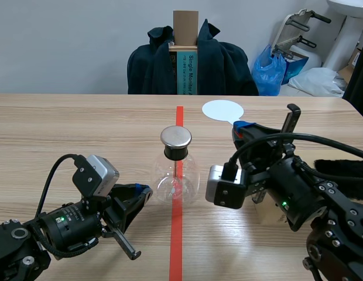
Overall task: Do the electroscope experiment.
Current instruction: 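Move the plate toward and away from the electroscope, then hold the plate still at the electroscope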
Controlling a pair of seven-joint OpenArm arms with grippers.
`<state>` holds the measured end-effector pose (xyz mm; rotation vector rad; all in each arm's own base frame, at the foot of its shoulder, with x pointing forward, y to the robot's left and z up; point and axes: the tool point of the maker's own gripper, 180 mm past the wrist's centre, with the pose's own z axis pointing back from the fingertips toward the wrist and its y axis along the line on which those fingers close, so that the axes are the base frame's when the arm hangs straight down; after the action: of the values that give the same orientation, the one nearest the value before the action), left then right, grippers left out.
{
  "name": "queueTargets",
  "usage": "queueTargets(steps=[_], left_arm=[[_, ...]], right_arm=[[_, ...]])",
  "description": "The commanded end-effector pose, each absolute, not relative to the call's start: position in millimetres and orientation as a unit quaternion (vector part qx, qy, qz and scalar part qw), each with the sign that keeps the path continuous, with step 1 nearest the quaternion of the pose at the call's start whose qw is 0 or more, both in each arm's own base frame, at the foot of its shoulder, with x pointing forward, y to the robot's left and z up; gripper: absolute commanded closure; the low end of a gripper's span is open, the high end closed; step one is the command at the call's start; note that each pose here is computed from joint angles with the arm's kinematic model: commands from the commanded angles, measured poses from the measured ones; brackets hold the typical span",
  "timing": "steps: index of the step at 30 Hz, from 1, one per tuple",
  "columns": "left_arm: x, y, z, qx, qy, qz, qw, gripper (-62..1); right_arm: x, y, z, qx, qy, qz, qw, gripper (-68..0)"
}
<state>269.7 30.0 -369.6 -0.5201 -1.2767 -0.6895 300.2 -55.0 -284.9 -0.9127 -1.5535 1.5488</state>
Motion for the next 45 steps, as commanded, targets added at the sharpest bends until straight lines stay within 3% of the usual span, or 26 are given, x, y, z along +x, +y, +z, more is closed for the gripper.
queueTargets(steps=[1,14,35,45], left_arm=[[274.6,28.4,-360.2,-0.237,-0.590,-0.308,0.707,-3.2],[274.6,28.4,-360.2,-0.237,-0.590,-0.308,0.707,-3.2],[274.6,28.4,-360.2,-0.237,-0.590,-0.308,0.707,-3.2],[274.6,28.4,-360.2,-0.237,-0.590,-0.308,0.707,-3.2]], right_arm=[[305.5,-62.8,-276.7,-0.372,-0.607,0.598,0.368,-0.7],[306.6,-64.9,-276.7,-0.376,-0.604,0.596,0.372,-0.7],[271.7,-16.2,-277.7,-0.271,-0.656,0.651,0.268,-0.7],[266.1,-10.8,-277.7,-0.257,-0.662,0.657,0.254,-0.7]])
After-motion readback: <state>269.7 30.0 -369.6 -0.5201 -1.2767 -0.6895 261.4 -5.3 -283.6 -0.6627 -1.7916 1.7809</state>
